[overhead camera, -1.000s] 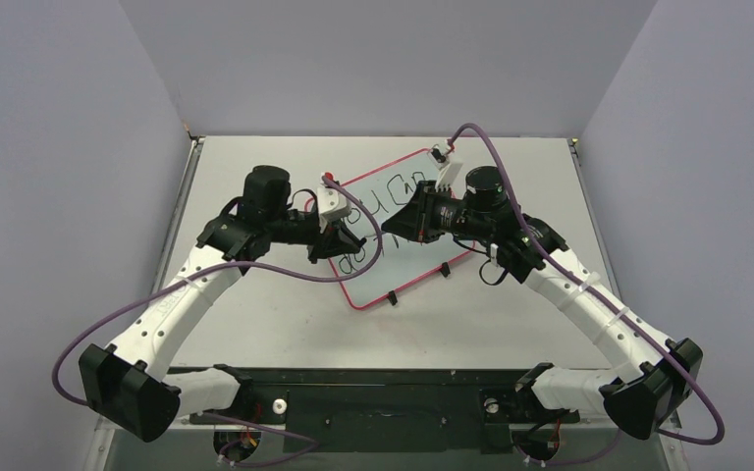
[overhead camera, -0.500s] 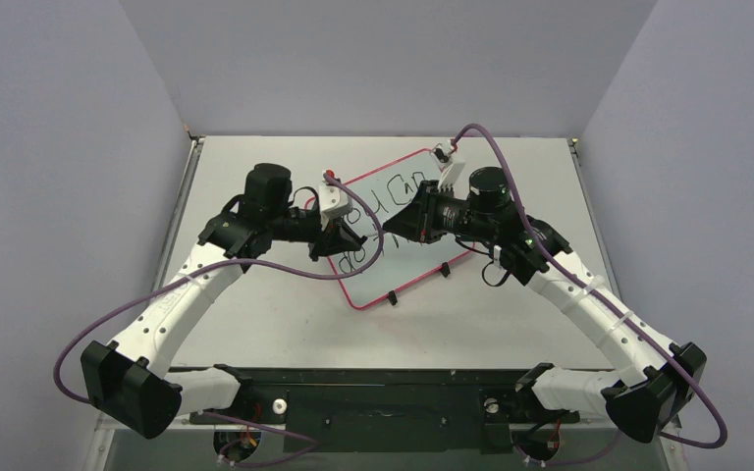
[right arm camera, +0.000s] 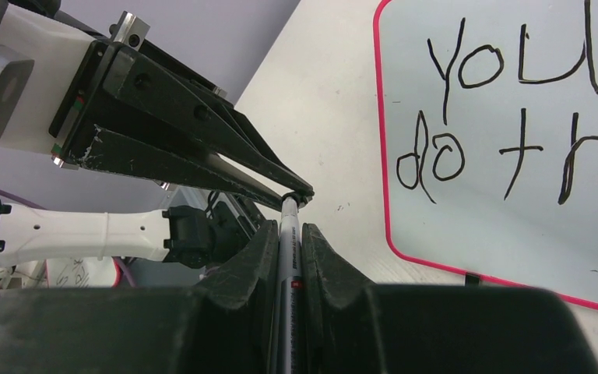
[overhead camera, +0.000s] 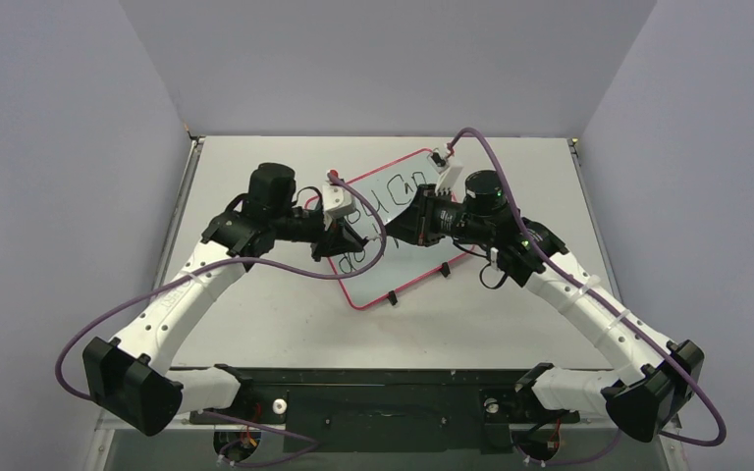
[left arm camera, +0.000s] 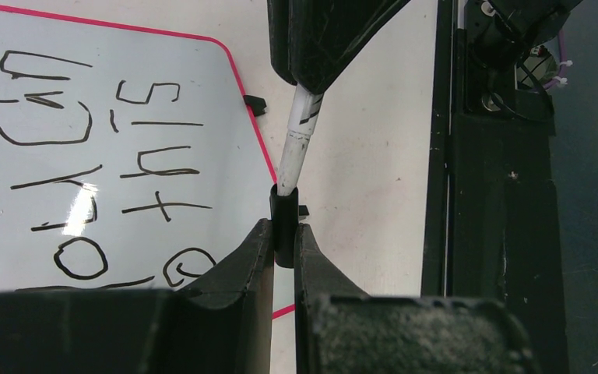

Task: Write a sentence on the whiteboard
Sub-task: Insert the whiteboard marker without the cap into the pen cap.

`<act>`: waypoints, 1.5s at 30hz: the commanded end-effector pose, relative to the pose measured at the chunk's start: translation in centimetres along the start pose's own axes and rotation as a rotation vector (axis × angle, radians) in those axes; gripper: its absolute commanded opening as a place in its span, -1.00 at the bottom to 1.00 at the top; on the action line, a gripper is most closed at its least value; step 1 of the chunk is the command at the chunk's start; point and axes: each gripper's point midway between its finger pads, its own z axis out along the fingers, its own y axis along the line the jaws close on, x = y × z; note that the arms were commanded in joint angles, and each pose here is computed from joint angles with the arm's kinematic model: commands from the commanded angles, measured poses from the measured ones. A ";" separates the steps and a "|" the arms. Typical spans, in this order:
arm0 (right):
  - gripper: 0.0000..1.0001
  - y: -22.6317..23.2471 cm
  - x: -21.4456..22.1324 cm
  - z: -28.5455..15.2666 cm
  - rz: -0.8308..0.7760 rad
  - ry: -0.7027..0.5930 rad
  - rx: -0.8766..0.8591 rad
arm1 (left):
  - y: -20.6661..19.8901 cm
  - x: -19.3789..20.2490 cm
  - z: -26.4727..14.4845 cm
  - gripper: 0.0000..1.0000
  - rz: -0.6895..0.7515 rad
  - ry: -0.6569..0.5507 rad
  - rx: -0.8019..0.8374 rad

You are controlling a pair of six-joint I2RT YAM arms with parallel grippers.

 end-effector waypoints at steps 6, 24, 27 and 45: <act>-1.00 0.2 0.8 1.4 -0.060 0.074 0.009 | -1.5 -3.4 0.2 -1.00 0.104 -0.035 0.083; -1.00 0.5 2.9 2.7 -0.104 0.198 0.018 | -2.3 -4.2 1.7 -1.00 0.139 -0.009 0.113; -1.00 0.2 3.2 2.9 -0.099 0.205 0.030 | -1.6 -5.0 2.0 -1.00 0.140 -0.040 0.075; -1.00 -2.9 4.6 5.2 0.132 0.187 0.266 | 0.9 -10.9 3.4 -1.00 0.336 -0.182 -0.243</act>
